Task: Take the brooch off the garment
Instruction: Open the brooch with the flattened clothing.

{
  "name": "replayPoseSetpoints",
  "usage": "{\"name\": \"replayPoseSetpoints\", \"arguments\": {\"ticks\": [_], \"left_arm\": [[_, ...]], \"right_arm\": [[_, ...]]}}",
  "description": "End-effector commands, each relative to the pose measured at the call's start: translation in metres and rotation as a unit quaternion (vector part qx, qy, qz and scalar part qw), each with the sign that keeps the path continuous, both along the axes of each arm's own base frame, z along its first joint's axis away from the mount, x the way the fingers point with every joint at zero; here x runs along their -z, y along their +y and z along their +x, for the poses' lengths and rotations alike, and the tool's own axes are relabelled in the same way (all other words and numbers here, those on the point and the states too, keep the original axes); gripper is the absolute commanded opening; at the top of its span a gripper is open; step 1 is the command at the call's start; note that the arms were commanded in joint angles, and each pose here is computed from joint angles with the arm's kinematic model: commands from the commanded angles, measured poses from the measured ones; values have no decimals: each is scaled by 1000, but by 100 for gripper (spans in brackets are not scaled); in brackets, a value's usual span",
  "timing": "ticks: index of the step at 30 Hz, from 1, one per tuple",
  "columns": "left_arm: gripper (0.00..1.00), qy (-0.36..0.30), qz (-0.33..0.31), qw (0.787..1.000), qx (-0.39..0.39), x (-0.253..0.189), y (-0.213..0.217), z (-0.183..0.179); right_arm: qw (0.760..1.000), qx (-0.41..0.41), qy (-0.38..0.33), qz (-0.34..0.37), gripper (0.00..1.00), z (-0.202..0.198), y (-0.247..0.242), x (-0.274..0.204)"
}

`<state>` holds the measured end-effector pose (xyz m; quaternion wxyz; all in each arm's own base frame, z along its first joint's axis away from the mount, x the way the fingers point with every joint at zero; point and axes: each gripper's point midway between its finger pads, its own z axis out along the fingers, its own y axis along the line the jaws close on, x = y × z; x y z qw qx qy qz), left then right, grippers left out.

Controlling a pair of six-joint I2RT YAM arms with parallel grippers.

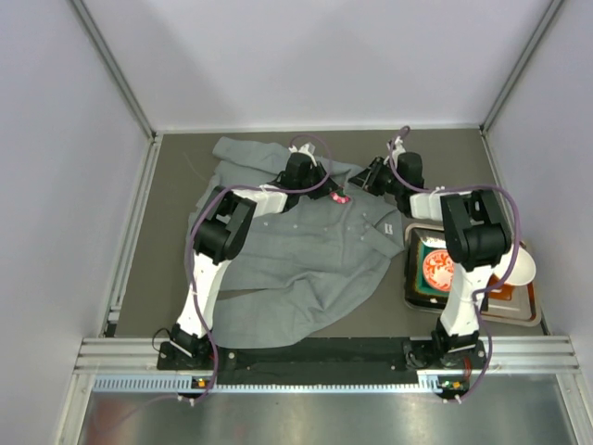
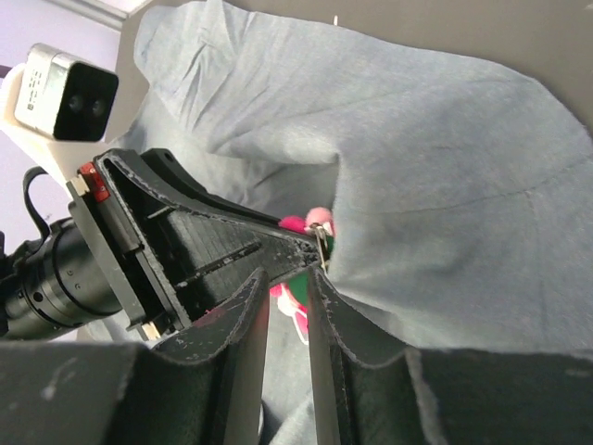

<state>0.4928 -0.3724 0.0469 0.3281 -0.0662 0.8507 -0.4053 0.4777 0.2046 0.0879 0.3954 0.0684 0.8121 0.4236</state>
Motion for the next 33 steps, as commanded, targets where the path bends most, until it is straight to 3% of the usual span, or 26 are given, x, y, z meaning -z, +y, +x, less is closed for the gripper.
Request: {"name": "replayPoseSetpoints", "arguments": {"ticks": [1, 6, 7, 33], "left_arm": [[15, -10, 9, 1000, 8, 5, -1, -3], [9, -24, 7, 1000, 13, 1, -2, -2], [0, -24, 6, 1000, 12, 2, -2, -2], [0, -134, -15, 989, 60, -22, -13, -10]], "right_arm": [[999, -22, -33, -20, 23, 10, 16, -13], [999, -30, -14, -27, 22, 12, 22, 0], [999, -27, -9, -30, 21, 12, 21, 1], [997, -51, 20, -47, 7, 15, 34, 27]]}}
